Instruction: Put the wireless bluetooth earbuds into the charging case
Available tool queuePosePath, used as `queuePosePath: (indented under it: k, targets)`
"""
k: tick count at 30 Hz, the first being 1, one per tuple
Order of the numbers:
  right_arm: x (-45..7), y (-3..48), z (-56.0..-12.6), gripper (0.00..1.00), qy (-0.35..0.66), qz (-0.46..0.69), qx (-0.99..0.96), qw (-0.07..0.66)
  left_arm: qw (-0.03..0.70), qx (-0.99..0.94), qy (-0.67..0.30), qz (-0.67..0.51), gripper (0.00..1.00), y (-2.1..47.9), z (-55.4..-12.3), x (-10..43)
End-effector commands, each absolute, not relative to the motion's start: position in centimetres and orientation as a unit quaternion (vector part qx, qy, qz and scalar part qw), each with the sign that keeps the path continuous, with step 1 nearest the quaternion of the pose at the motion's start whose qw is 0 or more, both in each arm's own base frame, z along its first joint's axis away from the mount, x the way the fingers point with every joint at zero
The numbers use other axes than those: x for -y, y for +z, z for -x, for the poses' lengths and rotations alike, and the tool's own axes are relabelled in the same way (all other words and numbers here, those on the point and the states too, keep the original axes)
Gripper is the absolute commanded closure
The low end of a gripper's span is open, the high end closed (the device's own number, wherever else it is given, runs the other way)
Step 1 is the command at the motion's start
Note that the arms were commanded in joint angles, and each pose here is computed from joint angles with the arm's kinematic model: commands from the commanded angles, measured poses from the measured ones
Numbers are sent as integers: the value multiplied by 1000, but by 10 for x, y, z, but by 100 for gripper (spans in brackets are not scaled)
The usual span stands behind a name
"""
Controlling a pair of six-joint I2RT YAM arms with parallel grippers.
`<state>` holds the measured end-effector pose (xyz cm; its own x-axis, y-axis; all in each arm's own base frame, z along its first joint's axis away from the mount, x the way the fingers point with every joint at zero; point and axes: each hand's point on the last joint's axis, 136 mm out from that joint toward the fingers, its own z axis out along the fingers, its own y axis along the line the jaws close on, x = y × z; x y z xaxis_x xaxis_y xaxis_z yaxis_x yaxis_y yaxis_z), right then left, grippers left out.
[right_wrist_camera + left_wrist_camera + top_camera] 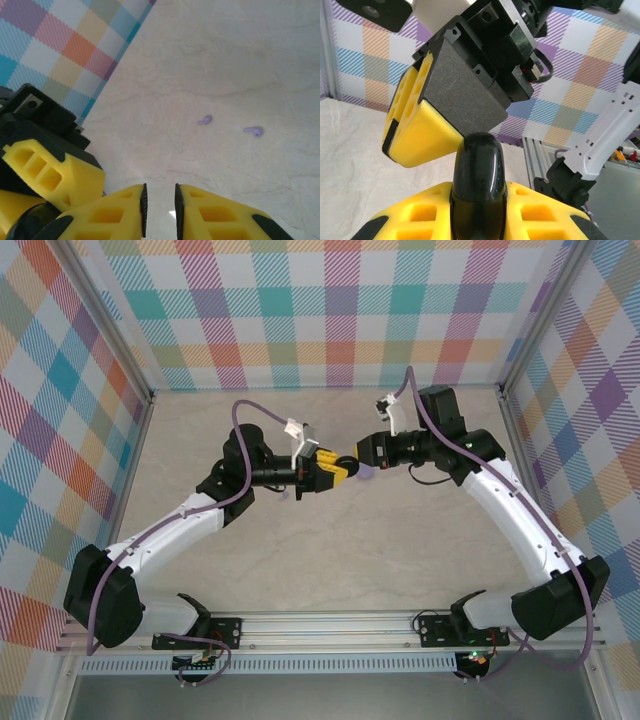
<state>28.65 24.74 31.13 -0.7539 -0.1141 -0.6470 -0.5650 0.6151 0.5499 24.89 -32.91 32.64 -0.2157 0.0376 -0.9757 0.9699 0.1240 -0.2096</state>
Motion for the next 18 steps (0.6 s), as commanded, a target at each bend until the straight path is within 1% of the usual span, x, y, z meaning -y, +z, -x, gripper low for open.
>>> queuePosePath:
  k: [1, 6, 8, 13, 18]
  targets:
    - [-233, 309, -288, 74, 342, 180, -871, 303, 474, -637, -474, -380, 100, 321, -274, 327]
    - [-203, 299, -299, 72, 260, 135, -899, 326, 466, -687, -450, -329, 100, 309, -297, 319]
    - [-196, 297, -300, 72, 243, 128, -904, 329, 463, -708, -441, -301, 100, 303, -309, 314]
    - [-197, 292, -294, 71, 247, 135, -904, 321, 428, -775, -407, -226, 99, 272, -343, 295]
    - [-196, 285, -287, 71, 251, 136, -905, 315, 384, -838, -359, -150, 94, 231, -378, 268]
